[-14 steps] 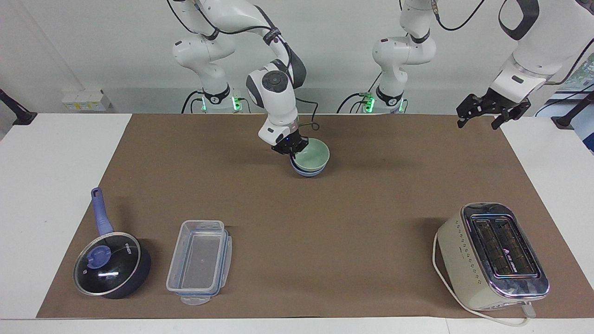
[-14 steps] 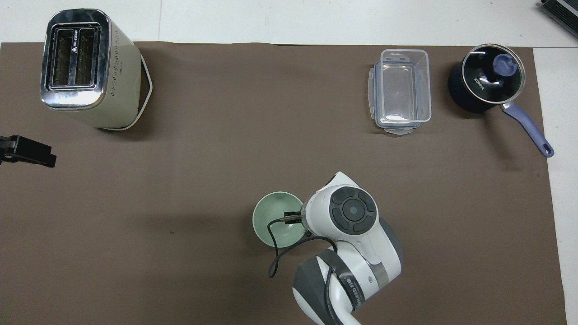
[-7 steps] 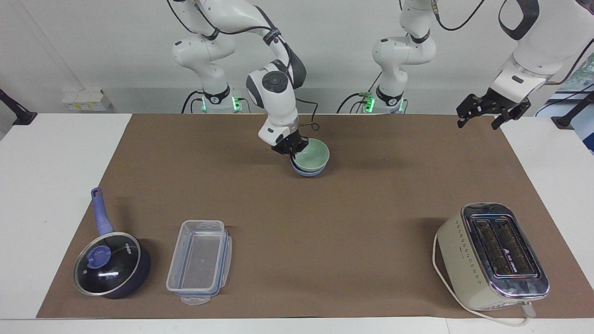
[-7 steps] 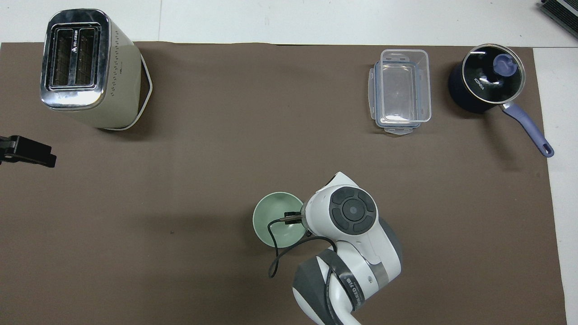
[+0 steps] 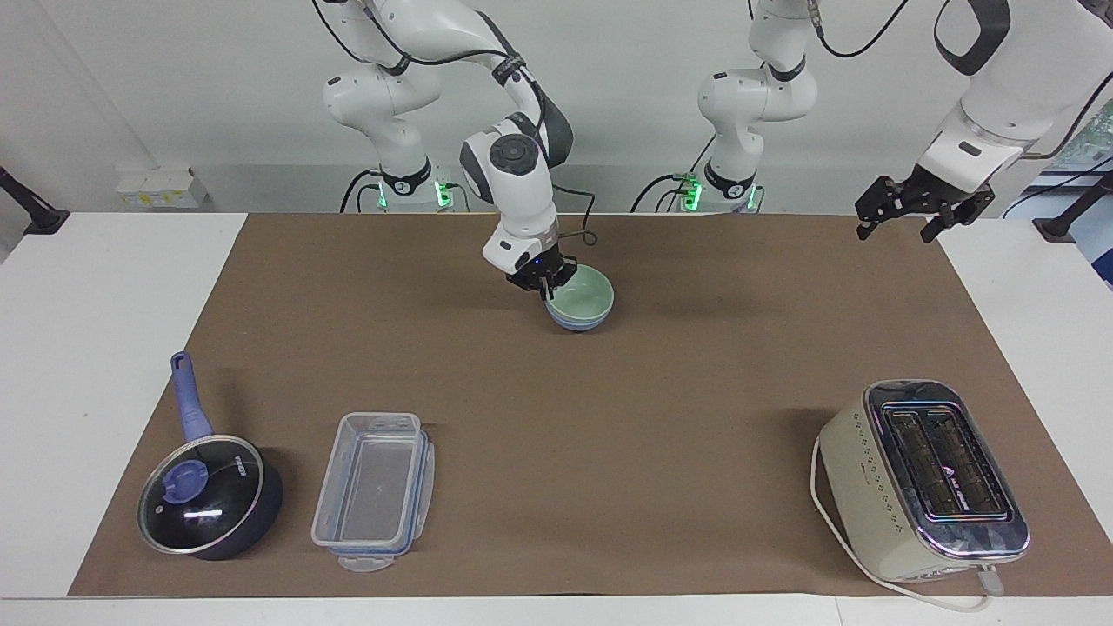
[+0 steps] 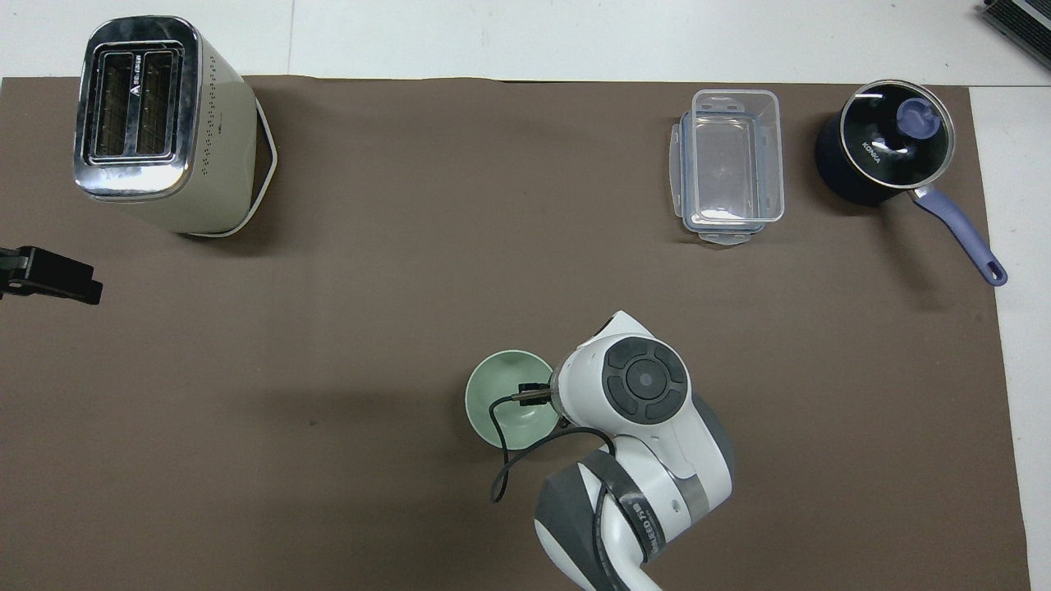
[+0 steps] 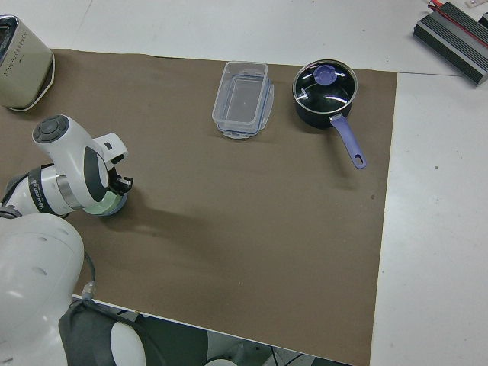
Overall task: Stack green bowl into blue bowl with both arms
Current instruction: 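Lower the green bowl into the blue bowl with the right gripper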
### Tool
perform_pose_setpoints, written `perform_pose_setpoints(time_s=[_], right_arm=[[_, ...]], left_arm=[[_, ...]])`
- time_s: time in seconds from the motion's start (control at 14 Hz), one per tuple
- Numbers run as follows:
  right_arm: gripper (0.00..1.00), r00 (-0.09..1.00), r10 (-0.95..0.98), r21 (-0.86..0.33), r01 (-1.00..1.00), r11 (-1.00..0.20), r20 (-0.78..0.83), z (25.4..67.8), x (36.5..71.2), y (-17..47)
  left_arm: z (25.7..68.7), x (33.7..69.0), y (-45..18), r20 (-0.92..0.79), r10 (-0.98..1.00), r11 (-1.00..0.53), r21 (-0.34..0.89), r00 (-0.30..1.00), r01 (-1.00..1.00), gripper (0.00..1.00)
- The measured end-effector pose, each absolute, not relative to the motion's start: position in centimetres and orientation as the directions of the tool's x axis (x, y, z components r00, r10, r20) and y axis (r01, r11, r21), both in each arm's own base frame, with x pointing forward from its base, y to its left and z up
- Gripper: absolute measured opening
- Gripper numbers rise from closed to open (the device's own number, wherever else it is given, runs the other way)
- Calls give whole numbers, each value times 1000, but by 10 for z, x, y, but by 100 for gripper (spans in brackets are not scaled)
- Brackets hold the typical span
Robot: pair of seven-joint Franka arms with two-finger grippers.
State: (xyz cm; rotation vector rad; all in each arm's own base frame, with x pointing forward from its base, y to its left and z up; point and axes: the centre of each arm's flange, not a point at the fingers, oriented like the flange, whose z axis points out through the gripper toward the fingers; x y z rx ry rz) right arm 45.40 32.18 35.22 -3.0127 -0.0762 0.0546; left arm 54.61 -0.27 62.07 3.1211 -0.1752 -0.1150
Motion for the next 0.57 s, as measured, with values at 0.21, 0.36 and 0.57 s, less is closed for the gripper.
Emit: perform_pose_setpoints(time_s=[0.21, 0.36, 0.57], right_arm=[[43, 999, 38, -134, 35, -990, -21, 359, 460, 316], [63, 1000, 9, -148, 10, -989, 8, 376, 470, 303], [95, 997, -68, -163, -60, -985, 42, 417, 488, 262]], left_arm=[[621, 546, -3, -73, -112, -994, 18, 991, -111, 100], [621, 546, -3, -73, -112, -994, 18, 991, -111, 100], [621, 546, -3, -73, -112, -994, 18, 991, -111, 100]])
